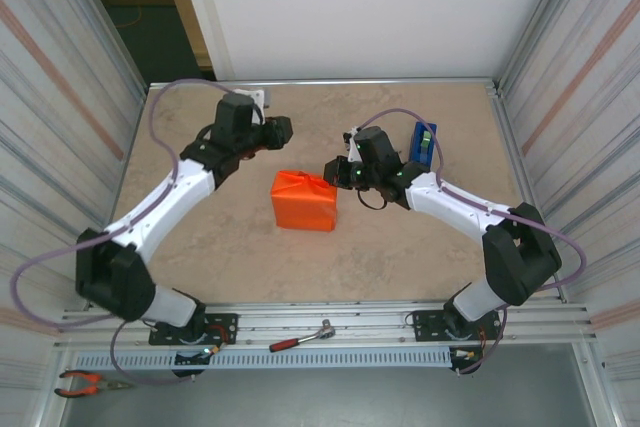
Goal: Wrap the gift box in paper
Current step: Fold the wrapping paper for the gift box.
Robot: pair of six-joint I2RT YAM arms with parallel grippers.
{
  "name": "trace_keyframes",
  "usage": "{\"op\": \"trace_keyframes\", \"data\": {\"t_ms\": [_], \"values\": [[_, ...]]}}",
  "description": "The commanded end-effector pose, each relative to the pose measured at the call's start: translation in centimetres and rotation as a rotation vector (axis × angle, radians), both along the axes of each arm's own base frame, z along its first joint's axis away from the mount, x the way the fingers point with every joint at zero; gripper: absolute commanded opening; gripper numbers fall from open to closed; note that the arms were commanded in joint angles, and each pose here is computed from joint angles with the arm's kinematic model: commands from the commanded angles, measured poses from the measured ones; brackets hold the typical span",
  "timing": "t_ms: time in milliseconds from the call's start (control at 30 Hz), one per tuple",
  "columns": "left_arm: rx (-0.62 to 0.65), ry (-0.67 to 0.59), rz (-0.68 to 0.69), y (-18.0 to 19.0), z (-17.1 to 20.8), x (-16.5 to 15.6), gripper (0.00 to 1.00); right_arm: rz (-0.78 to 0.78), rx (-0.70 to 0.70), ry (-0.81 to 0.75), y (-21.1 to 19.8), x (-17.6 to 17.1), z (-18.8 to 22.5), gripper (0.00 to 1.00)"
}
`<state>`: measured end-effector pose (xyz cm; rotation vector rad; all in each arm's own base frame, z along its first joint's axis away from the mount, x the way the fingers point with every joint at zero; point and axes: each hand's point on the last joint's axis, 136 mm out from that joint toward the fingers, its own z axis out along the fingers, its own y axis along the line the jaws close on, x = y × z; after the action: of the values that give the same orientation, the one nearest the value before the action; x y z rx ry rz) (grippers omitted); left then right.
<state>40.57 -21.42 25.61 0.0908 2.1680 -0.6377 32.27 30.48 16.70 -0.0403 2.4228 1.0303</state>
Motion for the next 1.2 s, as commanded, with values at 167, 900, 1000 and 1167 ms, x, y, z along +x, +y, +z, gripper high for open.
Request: {"op": "trace_keyframes", "data": {"t_ms": [167, 900, 1000, 1167], "values": [[0.011, 0.236, -0.360, -4.8, -3.9, -0.3, 0.13, 0.019, -0.204, 0.271, -2.6, -5.4, -8.3, 0.00], [0.067, 0.538, -0.702, -6.7, -7.1, -8.8, 0.00, 0.004, -0.206, 0.265, -2.7, -5.3, -8.2, 0.00], [0.070, 0.528, -0.703, -6.3, -6.7, -9.4, 0.00, 0.002, -0.210, 0.265, -2.8, -5.3, -8.3, 0.00], [0.073, 0.537, -0.718, -6.0, -6.6, -10.8, 0.00, -0.005, -0.215, 0.264, -3.0, -5.3, -8.3, 0.00]]}}
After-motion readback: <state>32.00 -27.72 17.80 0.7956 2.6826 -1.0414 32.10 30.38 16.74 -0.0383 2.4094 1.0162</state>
